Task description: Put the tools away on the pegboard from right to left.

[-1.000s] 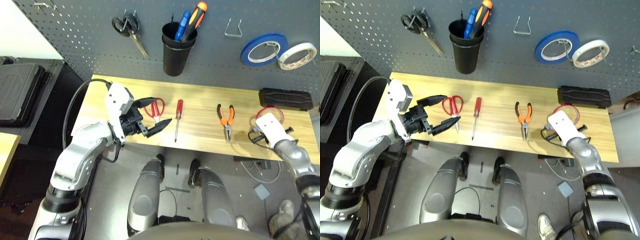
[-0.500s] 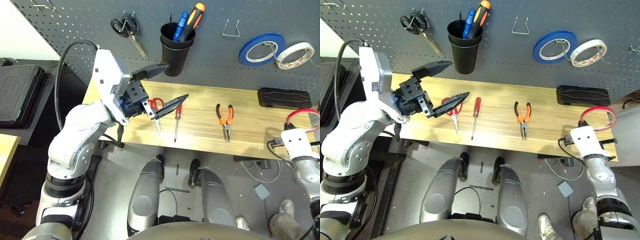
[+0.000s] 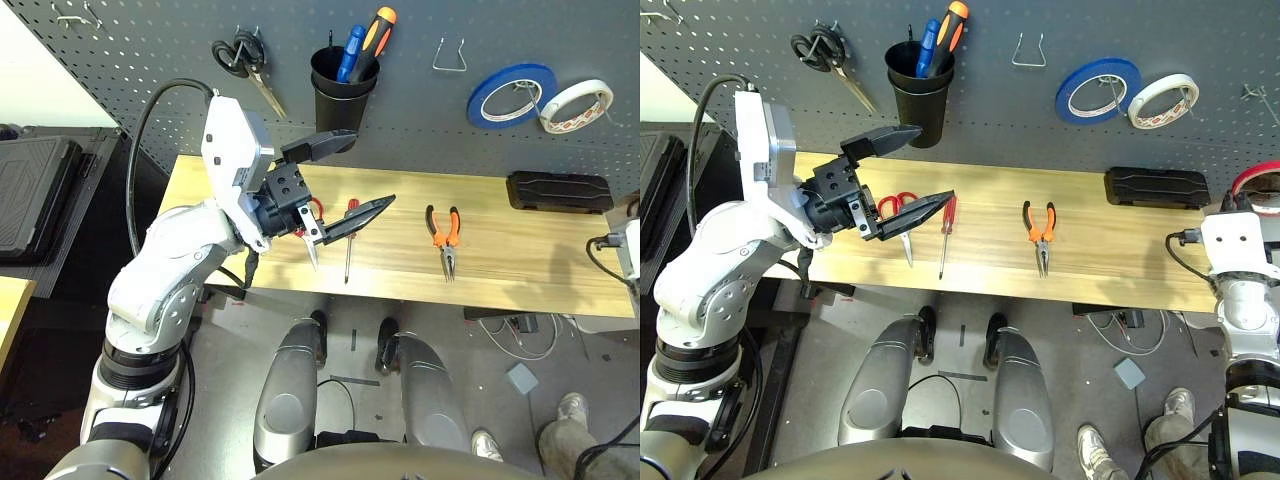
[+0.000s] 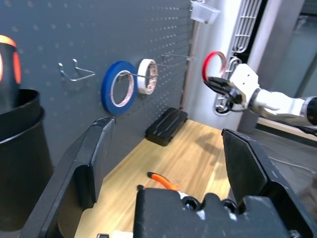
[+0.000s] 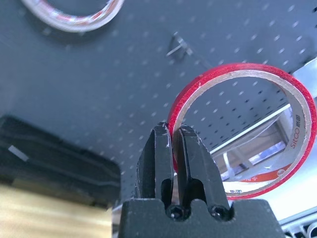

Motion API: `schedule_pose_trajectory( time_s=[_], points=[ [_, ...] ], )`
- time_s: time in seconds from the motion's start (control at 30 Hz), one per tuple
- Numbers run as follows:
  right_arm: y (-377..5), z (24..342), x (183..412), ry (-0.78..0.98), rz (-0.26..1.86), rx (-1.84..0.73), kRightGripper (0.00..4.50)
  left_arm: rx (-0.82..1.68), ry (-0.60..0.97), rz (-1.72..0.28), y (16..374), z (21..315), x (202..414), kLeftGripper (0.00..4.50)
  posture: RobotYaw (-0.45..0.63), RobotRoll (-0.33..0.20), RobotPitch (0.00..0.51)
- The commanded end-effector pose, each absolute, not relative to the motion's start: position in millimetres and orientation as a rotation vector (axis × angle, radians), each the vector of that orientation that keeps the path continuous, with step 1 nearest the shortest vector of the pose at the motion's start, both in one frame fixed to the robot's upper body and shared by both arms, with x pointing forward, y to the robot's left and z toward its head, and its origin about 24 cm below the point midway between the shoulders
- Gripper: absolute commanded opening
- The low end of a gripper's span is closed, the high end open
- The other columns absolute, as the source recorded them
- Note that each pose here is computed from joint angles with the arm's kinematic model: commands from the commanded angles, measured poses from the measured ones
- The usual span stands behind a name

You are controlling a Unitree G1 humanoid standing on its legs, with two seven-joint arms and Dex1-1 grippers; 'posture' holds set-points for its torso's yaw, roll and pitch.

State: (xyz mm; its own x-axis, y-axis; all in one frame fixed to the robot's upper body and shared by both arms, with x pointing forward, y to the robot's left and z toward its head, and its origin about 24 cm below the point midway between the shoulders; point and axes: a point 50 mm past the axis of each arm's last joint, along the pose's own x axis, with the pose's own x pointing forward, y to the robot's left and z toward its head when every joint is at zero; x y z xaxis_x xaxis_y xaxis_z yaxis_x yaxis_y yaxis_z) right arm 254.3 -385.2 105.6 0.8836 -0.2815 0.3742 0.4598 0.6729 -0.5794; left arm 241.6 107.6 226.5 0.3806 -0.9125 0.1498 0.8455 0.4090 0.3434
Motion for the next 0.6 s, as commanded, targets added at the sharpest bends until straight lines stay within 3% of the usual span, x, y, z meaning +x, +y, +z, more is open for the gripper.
schedule_pose_trajectory(
  time_s=[0.03,0.23,0.6],
  points=[
    [-392.6,110.8,255.2,-0.246,-0.424,-0.708,0.03,0.222,-0.343,-1.181,101.8,226.7,239.8,4.50,0.15,0.000,0.254],
    [-387.6,133.9,292.8,-0.183,-0.364,-0.620,0.03,0.227,-0.338,-1.182,100.7,224.7,242.9,4.50,0.15,0.000,0.258],
    [-368.2,159.4,341.7,0.012,-0.269,-0.594,0.03,0.237,-0.318,-1.161,102.2,220.8,243.3,4.50,0.17,0.000,0.267]
  ],
)
